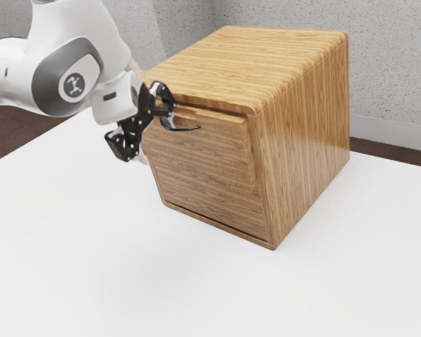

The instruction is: Pull the drawer handle with one arm to open the drawer

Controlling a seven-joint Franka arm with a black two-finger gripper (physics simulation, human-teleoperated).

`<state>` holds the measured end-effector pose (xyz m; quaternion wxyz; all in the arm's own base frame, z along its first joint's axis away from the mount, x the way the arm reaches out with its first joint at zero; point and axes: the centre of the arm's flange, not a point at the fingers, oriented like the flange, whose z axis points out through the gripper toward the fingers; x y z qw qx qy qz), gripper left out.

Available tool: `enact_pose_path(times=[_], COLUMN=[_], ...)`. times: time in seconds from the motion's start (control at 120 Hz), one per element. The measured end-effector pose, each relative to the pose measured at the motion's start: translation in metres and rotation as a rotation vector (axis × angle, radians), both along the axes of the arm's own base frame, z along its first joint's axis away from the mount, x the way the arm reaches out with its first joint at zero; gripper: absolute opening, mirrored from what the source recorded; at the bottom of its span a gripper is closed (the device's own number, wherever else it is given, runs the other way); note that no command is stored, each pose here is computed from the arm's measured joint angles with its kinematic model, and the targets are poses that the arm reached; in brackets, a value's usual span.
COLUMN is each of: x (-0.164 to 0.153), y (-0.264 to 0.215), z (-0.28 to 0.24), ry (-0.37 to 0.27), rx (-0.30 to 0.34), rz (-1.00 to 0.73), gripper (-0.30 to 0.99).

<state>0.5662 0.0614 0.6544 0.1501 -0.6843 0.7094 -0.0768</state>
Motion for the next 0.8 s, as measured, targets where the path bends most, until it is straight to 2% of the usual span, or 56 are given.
enact_pose_path(times=[0.117,0.267,0.3,0.375,0.417,0.6,0.8], x=[-0.024,-0.069,-0.083,-0.148,-0.165,-0.156,-0.155], y=[-0.001,-0.002,-0.002,0.021,0.032,0.034,0.035], z=[0.01,0.019,0.025,0.059,0.065,0.053,0.055], ry=[-0.014,-0.04,-0.058,-0.162,-0.191,-0.172,-0.18], rx=[0.002,-0.008,-0.01,-0.047,-0.062,-0.062,-0.06], rz=[-0.012,-0.032,-0.037,-0.018,-0.006,0.0,0.006], gripper=[0.55,0.62,0.64,0.66,0.67,0.68,0.69])
